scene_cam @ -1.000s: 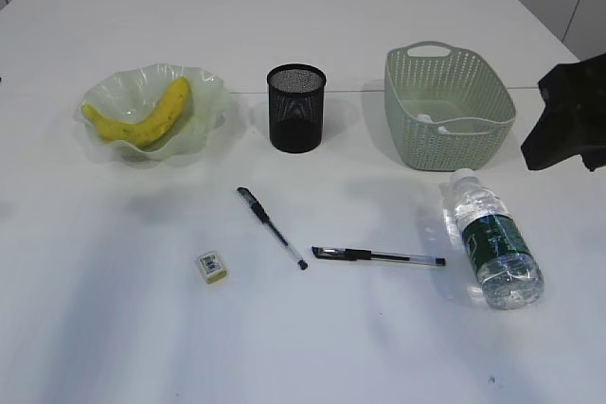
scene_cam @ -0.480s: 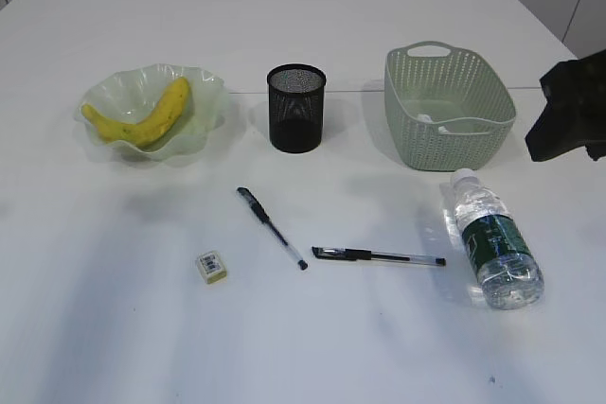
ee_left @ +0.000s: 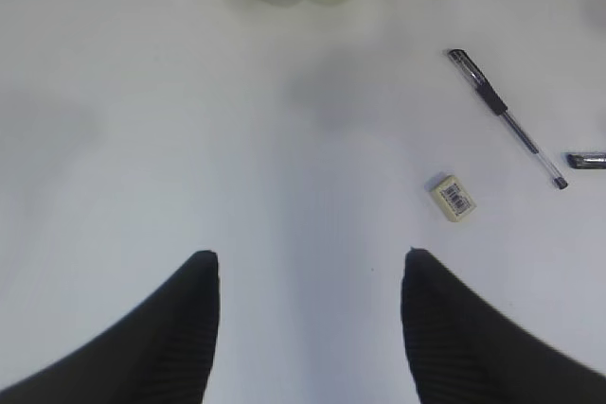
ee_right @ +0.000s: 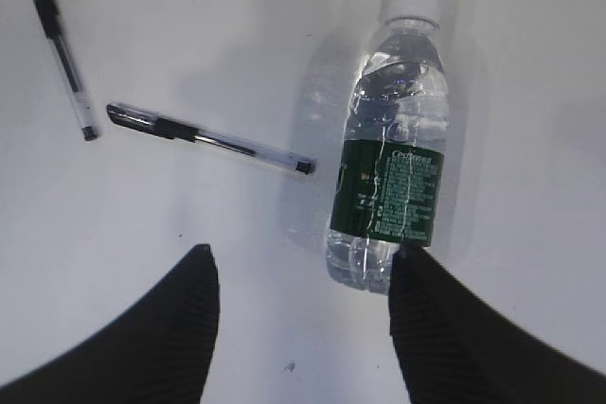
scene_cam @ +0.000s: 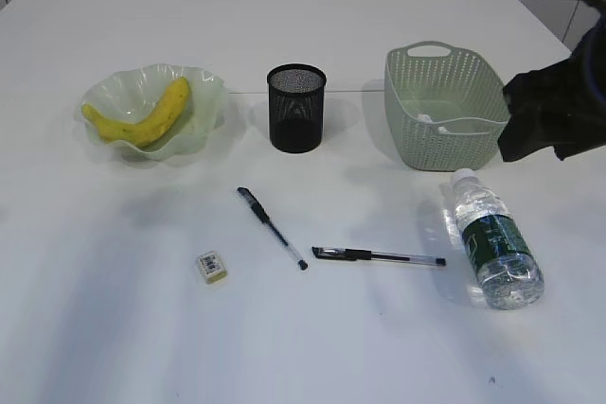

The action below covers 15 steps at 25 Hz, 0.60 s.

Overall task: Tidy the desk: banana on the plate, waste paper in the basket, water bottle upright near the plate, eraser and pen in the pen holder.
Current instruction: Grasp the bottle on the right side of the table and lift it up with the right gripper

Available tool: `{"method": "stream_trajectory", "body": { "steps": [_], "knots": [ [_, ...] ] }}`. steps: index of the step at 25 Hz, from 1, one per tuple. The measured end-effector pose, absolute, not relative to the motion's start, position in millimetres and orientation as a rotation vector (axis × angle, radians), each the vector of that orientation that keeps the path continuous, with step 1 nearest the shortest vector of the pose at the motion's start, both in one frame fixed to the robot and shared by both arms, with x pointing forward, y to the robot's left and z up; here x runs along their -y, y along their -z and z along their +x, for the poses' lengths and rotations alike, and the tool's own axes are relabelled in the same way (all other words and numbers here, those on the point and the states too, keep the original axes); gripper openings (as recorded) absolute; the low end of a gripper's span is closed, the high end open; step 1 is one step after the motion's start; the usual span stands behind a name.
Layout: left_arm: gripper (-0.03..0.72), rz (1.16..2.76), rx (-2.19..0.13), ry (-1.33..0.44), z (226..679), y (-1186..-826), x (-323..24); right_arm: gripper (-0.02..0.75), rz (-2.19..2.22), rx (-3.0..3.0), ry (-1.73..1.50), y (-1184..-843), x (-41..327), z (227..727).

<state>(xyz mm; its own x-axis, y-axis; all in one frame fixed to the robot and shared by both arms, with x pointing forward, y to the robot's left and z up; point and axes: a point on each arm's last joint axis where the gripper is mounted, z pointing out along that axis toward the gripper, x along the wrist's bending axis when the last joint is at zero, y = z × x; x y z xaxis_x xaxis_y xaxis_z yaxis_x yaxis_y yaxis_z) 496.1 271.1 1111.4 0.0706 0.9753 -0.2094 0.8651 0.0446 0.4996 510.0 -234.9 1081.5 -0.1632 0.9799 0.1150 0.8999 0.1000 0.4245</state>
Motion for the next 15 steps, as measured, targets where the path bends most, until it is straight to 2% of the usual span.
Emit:
{"method": "stream_trajectory", "body": {
  "steps": [5, 11, 15],
  "knots": [
    [0.433, 1.856, -1.828, -0.274, 495.1, -1110.9, -271.0, 0.43, 1.911, -2.22, -0.479, -1050.6, 229.5, 550.3],
    [0.418, 1.864, -1.832, -0.264, 494.3, -1110.4, -270.9, 0.483, 1.985, -2.206, -0.38, -1021.2, 221.9, 600.4],
    [0.414, 1.865, -1.833, -0.265, 494.3, -1110.4, -271.0, 0.492, 2.012, -2.202, -0.266, -1004.4, 220.9, 625.5]
  ]
}}
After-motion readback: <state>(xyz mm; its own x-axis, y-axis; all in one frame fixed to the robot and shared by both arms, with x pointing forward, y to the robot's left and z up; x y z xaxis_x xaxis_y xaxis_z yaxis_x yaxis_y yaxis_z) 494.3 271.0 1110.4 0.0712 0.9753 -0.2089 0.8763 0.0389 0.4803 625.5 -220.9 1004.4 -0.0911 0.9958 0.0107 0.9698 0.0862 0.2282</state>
